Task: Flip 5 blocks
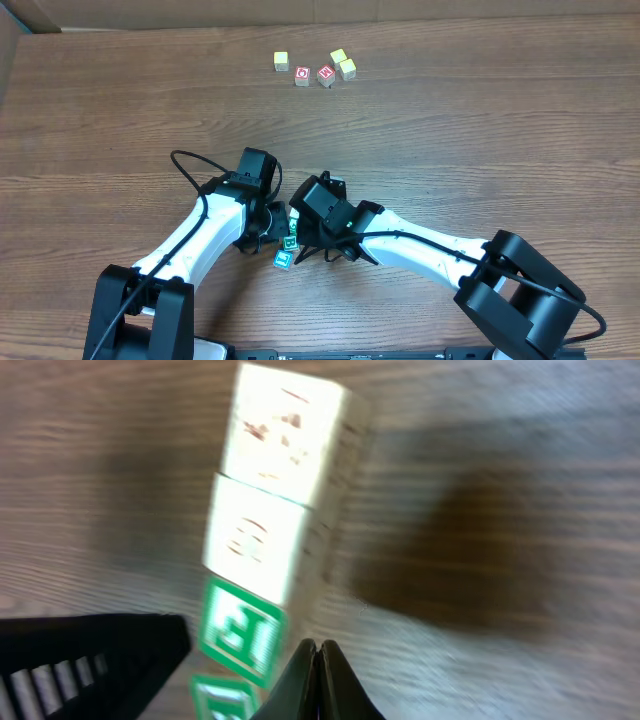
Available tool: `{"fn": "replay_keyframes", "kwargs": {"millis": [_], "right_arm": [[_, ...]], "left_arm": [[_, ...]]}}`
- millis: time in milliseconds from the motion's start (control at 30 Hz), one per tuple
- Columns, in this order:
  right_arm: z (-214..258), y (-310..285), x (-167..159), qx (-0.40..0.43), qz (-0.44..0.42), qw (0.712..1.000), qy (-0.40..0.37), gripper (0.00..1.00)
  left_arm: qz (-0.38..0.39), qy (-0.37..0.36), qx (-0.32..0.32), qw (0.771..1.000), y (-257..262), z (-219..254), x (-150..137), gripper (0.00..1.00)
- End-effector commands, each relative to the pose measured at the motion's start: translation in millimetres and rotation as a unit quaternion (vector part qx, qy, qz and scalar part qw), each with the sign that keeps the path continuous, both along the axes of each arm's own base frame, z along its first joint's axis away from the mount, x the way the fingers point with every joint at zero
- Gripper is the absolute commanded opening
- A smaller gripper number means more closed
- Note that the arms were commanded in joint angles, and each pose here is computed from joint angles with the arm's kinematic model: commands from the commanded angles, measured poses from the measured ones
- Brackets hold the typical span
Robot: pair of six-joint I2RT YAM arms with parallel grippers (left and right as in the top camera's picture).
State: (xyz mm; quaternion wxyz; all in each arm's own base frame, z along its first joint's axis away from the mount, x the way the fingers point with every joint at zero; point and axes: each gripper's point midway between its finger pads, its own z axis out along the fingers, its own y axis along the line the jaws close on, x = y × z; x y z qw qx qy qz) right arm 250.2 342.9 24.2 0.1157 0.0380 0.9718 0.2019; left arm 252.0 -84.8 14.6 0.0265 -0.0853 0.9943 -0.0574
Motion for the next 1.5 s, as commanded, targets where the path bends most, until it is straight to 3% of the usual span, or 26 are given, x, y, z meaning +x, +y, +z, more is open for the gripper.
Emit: {"fn": "replay_keyframes", "kwargs": {"millis": [0,200,700,1067,1467], "right_arm": [[32.6,7.2,2.3,0.029,0.006,0.999,-0.014,0.04],[16.1,0.7,-16.2,0.014,-0.017,0.999,0.03,0.04],[11.4,10.5,-28.2,0.016,-0.012,0.999,0.032,0.04],[9.5,6.7,-29.8,0.008,-0.013,0.999,0.035,0.04],[7.6,2.3,-30.0,-0.002,-0.016,0.999,0.037,0.04]], "left_arm": [[-0.007,0.015,-0.008,1.0,-2.0,2.0,-3.9,0.04],[-0.009,0.044,-0.033,0.998,-10.1,2.7,-17.3,0.04],[-0.011,0.008,-0.045,0.999,-16.0,4.0,0.2,0.04],[0.014,0.001,0.005,1.0,12.0,22.8,8.1,0.04],[-0.001,0.1,0.013,0.995,12.2,1.4,-51.9,0.04]]}}
